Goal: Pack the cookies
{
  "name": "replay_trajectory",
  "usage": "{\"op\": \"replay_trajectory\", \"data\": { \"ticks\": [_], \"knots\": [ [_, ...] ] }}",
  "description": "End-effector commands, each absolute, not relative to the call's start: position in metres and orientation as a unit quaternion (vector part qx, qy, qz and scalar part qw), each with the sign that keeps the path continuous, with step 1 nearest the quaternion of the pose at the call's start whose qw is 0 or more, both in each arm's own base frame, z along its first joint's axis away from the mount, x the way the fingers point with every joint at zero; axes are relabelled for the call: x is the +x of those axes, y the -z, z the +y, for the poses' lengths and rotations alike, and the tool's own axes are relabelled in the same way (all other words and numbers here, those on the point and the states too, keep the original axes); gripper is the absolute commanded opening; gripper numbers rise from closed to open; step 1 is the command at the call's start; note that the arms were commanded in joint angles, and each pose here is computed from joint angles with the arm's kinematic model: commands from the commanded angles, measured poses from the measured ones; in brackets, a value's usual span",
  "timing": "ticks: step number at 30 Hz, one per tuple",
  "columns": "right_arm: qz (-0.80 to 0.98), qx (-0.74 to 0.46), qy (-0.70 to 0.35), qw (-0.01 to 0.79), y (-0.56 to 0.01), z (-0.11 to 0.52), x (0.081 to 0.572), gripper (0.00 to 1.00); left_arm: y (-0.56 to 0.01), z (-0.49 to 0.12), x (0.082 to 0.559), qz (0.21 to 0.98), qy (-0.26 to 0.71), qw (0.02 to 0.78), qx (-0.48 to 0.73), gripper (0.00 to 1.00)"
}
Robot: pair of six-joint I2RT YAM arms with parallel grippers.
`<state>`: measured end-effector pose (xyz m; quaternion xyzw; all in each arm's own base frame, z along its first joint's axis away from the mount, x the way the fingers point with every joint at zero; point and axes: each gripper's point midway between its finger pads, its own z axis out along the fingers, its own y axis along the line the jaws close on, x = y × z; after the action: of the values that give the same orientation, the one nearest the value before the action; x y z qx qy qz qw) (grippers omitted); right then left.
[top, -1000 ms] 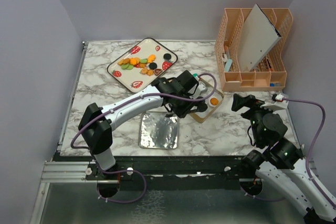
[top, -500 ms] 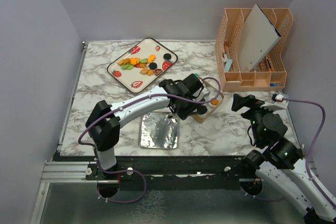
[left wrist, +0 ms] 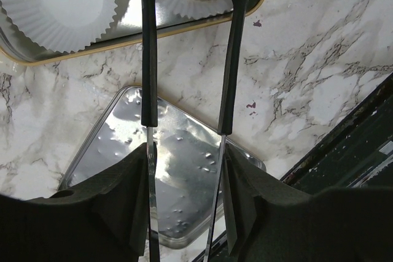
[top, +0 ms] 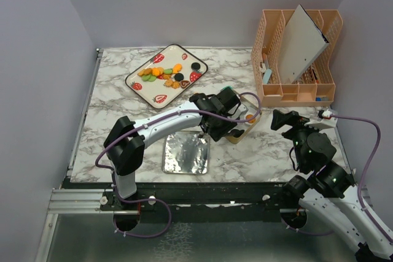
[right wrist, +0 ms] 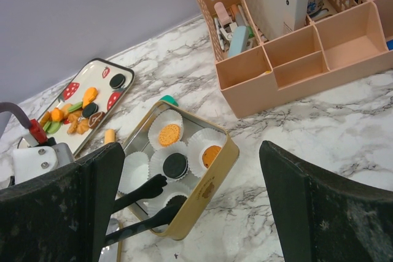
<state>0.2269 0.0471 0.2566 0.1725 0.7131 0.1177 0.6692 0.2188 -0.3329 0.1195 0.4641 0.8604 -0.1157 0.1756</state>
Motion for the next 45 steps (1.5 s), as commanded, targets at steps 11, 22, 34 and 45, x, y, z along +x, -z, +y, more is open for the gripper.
{"op": "replay_trajectory", "data": {
  "ticks": [11, 22, 34, 45],
  "knots": [
    [0.708, 0.177, -0.121, 0.673, -0.263, 0.044, 0.225, 1.00, -0.163, -0.330, 0.237, 0.854, 0.096, 0.247, 0.448, 0.46],
    [0.706, 0.178, -0.123, 0.674, -0.263, 0.043, 0.224, 1.00, -0.201, -0.272, 0.288, 0.891, 0.088, 0.303, 0.326, 0.41],
    [0.707, 0.177, -0.123, 0.673, -0.263, 0.044, 0.224, 1.00, -0.186, -0.167, 0.347, 0.940, 0.071, 0.298, 0.152, 0.42],
    [0.707, 0.177, -0.120, 0.674, -0.264, 0.044, 0.225, 1.00, -0.154, -0.120, 0.392, 0.957, 0.093, 0.268, 0.052, 0.46]
  ]
}}
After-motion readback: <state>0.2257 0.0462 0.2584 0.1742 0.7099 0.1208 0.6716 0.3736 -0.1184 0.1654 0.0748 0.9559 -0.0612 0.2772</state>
